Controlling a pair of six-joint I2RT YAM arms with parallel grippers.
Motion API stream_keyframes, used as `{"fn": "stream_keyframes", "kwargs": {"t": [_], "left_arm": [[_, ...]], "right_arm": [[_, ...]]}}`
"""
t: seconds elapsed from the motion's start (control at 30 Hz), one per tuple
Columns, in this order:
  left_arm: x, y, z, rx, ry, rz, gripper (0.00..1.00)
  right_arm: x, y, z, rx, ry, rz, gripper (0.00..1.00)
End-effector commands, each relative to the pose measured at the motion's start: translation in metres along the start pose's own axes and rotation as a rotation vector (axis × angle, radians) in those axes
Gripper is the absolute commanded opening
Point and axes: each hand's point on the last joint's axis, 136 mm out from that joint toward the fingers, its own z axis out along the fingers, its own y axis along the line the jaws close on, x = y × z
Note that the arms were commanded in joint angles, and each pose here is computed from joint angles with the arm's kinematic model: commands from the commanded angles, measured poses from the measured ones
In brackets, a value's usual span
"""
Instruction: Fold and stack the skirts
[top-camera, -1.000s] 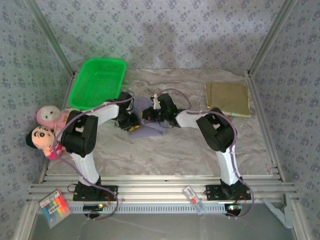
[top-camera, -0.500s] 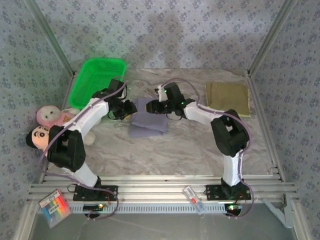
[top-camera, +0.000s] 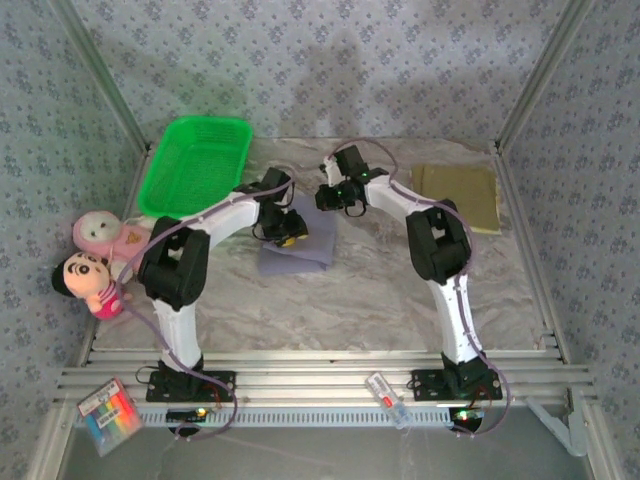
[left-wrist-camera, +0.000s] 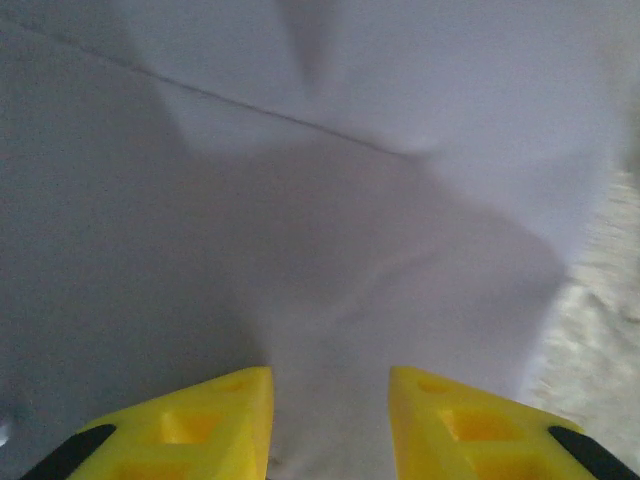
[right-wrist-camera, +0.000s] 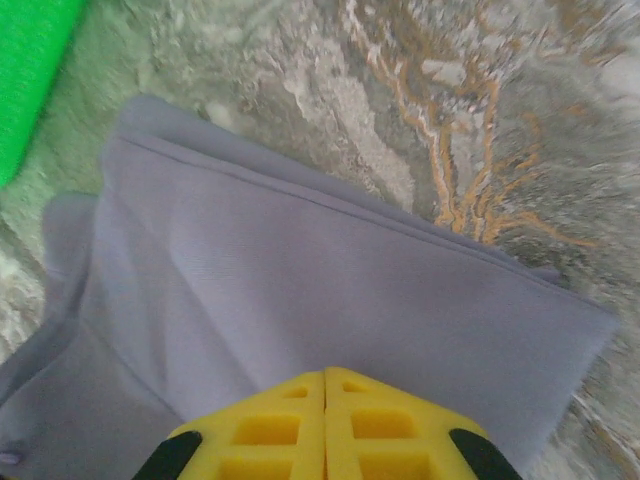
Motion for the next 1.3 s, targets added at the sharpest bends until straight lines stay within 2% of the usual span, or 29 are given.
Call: {"fn": "stream_keyframes", "kwargs": {"t": [0.0,0.13,0.23,0.3,0.4,0.5,0.57,0.63,0.67,0.8,0.87,0.97,1.03,1.13,1.27], "left_arm": [[0.002,0.018,0.010,-0.062,0.022,-0.018,0.36],[0.011,0.040,0.010,-0.142,0.035,0.008,0.38],[0.012,0.050,0.012,-0.169,0.044,0.058,0.39],[0.013,0.055,0.013,-0.201,0.056,0.107,0.38],[0.008,0.041,0.010,-0.155,0.060,0.196,0.39],[-0.002,0.014,-0.001,-0.068,0.043,0.294,0.42],[-0.009,-0.001,-0.013,-0.037,0.021,0.344,0.45],[-0.013,-0.016,-0.031,0.007,-0.016,0.387,0.48],[-0.015,-0.022,-0.039,0.029,-0.040,0.399,0.50],[-0.018,-0.028,-0.066,0.071,-0.131,0.391,0.58],[-0.020,-0.018,-0.070,0.046,-0.148,0.342,0.58],[-0.023,0.007,-0.067,-0.001,-0.162,0.225,0.61],[-0.024,0.020,-0.064,0.014,-0.164,0.142,0.62],[-0.024,0.029,-0.059,0.056,-0.155,0.066,0.61],[-0.020,0.029,-0.054,0.074,-0.127,0.057,0.59]], "right_arm": [[0.023,-0.007,0.011,0.039,0.126,0.020,0.08],[0.050,-0.046,0.011,0.197,0.222,0.162,0.04],[0.082,-0.064,0.001,0.245,0.304,0.253,0.00],[0.104,-0.069,-0.008,0.263,0.316,0.315,0.00],[0.140,-0.069,-0.025,0.257,0.287,0.436,0.00],[0.174,-0.045,-0.045,0.171,0.226,0.603,0.00],[0.174,-0.006,-0.052,0.025,0.158,0.649,0.08],[0.164,0.035,-0.062,-0.095,0.110,0.604,0.20],[0.159,0.040,-0.068,-0.082,0.087,0.576,0.25],[0.126,0.019,-0.100,0.070,-0.101,0.446,0.35],[0.104,0.006,-0.111,0.064,-0.176,0.367,0.42],[0.086,-0.009,-0.115,0.031,-0.164,0.209,0.51],[0.083,-0.021,-0.110,0.039,-0.122,0.107,0.55],[0.080,-0.028,-0.096,0.005,-0.054,0.016,0.54],[0.069,-0.026,-0.078,-0.054,-0.003,-0.048,0.52]]}}
